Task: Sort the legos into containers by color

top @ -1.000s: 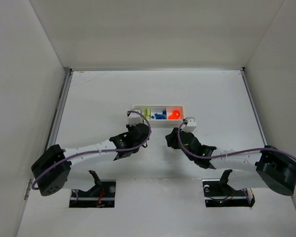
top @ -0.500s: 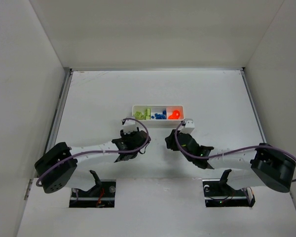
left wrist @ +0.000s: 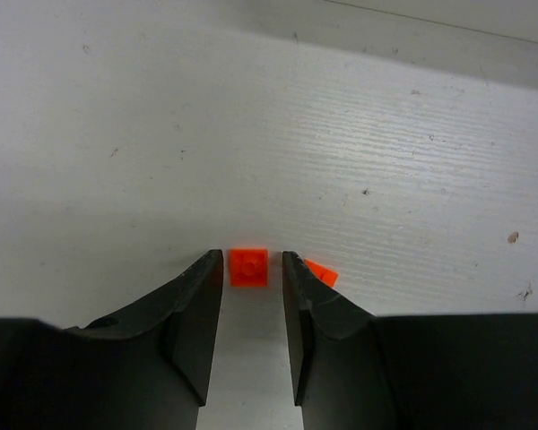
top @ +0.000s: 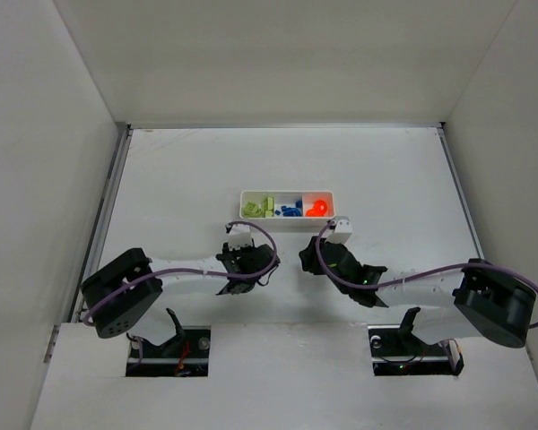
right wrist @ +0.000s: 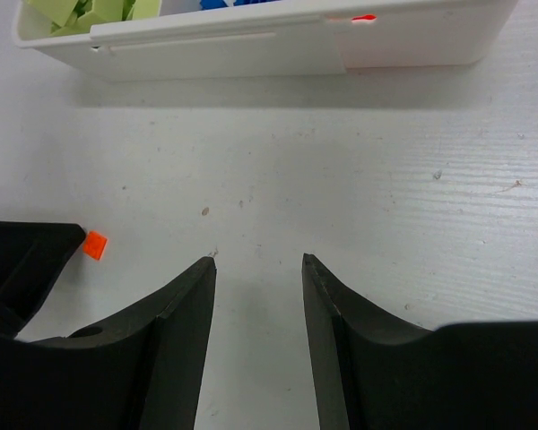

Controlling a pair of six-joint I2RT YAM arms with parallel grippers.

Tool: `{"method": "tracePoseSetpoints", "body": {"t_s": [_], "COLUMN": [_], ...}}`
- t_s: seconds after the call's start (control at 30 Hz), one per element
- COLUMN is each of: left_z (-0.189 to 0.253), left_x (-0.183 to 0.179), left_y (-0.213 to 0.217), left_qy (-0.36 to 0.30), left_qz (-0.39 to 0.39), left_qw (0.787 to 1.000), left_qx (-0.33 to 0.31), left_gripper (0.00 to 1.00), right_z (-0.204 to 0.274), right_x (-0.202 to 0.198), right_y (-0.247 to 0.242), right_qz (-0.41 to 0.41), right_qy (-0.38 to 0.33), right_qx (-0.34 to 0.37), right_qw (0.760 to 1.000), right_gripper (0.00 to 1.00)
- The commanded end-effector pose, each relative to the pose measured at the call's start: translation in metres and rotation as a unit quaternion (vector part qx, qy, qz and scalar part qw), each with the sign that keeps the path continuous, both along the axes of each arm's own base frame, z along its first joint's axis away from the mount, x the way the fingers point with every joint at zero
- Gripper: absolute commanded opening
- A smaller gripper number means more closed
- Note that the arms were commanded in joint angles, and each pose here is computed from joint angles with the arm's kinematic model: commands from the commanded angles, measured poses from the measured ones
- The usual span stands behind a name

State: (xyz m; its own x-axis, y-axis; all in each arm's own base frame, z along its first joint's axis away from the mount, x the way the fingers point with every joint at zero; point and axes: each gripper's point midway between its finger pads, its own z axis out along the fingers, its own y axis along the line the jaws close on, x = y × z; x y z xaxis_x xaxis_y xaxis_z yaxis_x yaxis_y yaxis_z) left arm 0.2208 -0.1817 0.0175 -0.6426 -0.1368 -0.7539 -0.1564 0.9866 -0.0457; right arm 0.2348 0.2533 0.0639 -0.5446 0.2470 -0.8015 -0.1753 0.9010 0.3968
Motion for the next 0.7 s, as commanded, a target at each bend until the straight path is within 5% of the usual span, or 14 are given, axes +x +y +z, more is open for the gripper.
{"method": "tracePoseSetpoints", "body": {"t_s": [0.0,0.37,0.67], "left_z": [-0.001,-0.006,0.053], "left_x": [-0.001,-0.009,0.011], "left_y": [0.002,0.006,-0.021], "left_qy": [-0.002,0.006,-0.05], "left_qz": [0.017,0.019,-0.008], "left_qw": [1.0,1.0,0.998], "left_qx": [-0.001,0.013,-0.048], "left_gripper": [0.29,0.17,0.14], "right_z": [0.024,0.03,0.034], "right_x": [0.005,0.005,0.003], "right_y": [0.012,0.01,0.001], "right_qz": [-0.003,-0.005,-0.017], "right_qy": [-0.025,-0.032,-0.037], "right_qx": [0.041,0.048,0.051], "right_qw": [0.999,0.998,0.998], "right_gripper": [0.49,0.49,0.49]}}
